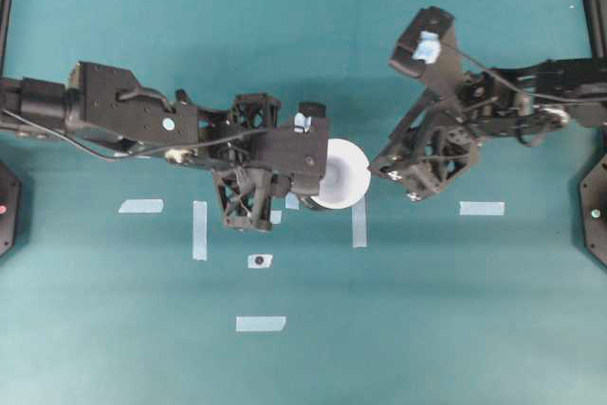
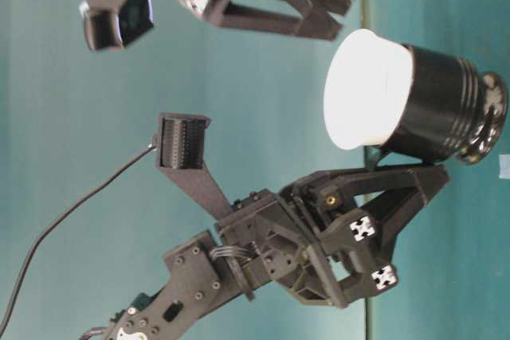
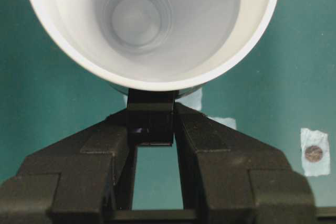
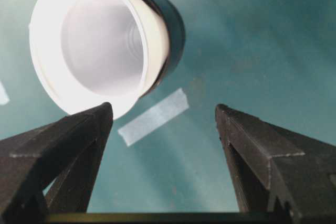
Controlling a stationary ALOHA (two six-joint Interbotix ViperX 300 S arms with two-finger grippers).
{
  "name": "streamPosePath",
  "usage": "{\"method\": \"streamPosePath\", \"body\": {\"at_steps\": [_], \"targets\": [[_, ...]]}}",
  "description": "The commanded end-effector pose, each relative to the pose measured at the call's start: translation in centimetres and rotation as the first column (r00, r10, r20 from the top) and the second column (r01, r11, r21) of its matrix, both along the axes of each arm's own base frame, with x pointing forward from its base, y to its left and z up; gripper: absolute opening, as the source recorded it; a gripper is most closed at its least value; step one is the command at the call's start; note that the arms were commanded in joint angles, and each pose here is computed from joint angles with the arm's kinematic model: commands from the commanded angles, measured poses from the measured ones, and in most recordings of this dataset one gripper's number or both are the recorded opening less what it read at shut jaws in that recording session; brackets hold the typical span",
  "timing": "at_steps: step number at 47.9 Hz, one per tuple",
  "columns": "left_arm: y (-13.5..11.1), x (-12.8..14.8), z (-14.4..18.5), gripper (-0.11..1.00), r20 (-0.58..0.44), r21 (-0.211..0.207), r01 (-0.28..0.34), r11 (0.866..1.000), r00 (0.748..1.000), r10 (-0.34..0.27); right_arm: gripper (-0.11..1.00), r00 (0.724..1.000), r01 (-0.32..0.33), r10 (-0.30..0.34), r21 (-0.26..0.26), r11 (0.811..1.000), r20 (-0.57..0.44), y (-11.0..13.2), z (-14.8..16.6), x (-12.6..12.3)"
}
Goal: Holding the cup holder with the left arm, the right arm places the cup into the cup holder.
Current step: 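Open right gripper and pull it back away from the cup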
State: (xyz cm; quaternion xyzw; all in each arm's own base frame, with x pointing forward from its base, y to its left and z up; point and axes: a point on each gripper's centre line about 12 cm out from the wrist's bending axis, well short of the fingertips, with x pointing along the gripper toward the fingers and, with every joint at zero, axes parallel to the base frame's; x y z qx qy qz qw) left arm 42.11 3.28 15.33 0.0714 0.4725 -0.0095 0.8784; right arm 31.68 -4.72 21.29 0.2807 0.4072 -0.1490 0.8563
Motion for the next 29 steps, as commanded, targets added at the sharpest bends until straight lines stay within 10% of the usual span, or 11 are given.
{"method": "streamPosePath", "body": {"at_steps": [1, 29], "targets": [[-0.7, 0.4, 0.7, 0.25, 0.028, -0.003, 0.01, 1.0, 1.0, -0.009, 0.85, 0.993, 0.011, -0.009, -0.012, 1.0, 0.115, 0.2, 3.4, -1.1], [-1.4, 0.0, -1.9, 0.25, 0.025, -0.03, -0.012, 0.999, 1.0, 0.013, 0.85, 0.994, 0.034, -0.036, 0.024, 0.999, 0.105, 0.8, 2.1, -1.7]]}}
